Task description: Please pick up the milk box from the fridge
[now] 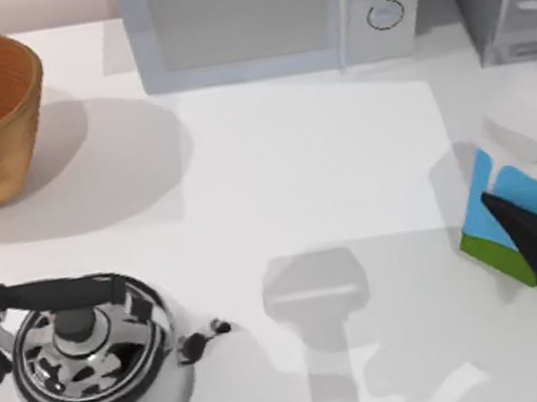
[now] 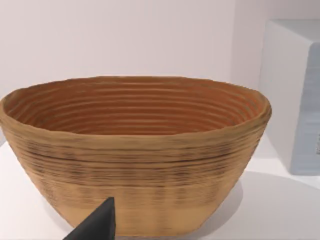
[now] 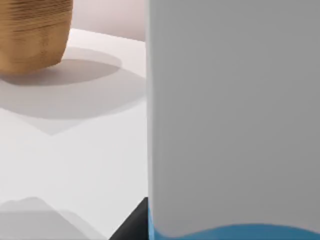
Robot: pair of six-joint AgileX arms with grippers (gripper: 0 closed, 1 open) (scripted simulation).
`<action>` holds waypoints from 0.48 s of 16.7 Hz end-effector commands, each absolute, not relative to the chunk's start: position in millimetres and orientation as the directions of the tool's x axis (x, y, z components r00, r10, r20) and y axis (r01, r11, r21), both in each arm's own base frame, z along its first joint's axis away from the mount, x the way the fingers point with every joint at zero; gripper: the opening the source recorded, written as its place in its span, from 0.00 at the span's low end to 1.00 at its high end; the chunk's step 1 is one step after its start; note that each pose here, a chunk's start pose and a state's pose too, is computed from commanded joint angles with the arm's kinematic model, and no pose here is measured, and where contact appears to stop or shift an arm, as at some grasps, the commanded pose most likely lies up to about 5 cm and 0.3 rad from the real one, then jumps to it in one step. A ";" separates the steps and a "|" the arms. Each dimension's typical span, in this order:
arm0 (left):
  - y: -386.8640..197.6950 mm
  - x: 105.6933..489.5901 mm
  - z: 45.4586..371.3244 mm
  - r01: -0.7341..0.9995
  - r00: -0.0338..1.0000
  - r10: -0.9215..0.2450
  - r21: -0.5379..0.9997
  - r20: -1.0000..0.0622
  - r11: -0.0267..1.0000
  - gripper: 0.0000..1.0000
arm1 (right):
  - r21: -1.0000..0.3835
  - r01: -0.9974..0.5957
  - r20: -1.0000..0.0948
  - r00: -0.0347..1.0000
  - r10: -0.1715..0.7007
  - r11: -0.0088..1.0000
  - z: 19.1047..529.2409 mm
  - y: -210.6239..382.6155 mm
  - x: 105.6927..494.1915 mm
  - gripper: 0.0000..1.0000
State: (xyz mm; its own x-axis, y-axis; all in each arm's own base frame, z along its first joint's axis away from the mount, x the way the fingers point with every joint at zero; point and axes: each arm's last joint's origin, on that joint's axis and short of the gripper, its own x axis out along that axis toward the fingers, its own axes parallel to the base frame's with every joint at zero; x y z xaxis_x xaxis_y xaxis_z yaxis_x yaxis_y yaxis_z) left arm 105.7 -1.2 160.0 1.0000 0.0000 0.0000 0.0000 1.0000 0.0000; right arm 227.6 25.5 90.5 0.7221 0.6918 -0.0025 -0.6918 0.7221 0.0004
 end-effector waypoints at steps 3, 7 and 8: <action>-1.2 105.7 160.0 0.000 1.000 0.000 0.000 0.000 1.000 1.00 | 0.000 -0.692 -0.002 0.722 0.692 0.722 90.5 25.5 227.6 0.38; -1.2 105.7 160.0 0.000 1.000 0.000 0.000 0.000 1.000 1.00 | 0.000 -0.692 -0.002 0.722 0.692 0.722 90.5 25.5 227.6 0.68; -1.2 105.7 160.0 0.000 1.000 0.000 0.000 0.000 1.000 1.00 | 0.000 -0.692 -0.002 0.722 0.692 0.722 90.5 25.5 227.6 0.75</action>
State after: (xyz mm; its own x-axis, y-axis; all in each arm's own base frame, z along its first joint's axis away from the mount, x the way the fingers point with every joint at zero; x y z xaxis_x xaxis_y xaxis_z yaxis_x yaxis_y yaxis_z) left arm 105.7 -1.2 160.0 1.0000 0.0000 0.0000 0.0000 1.0000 0.0000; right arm 227.6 25.5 90.5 0.7221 0.6918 -0.0025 -0.6918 0.7221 0.0004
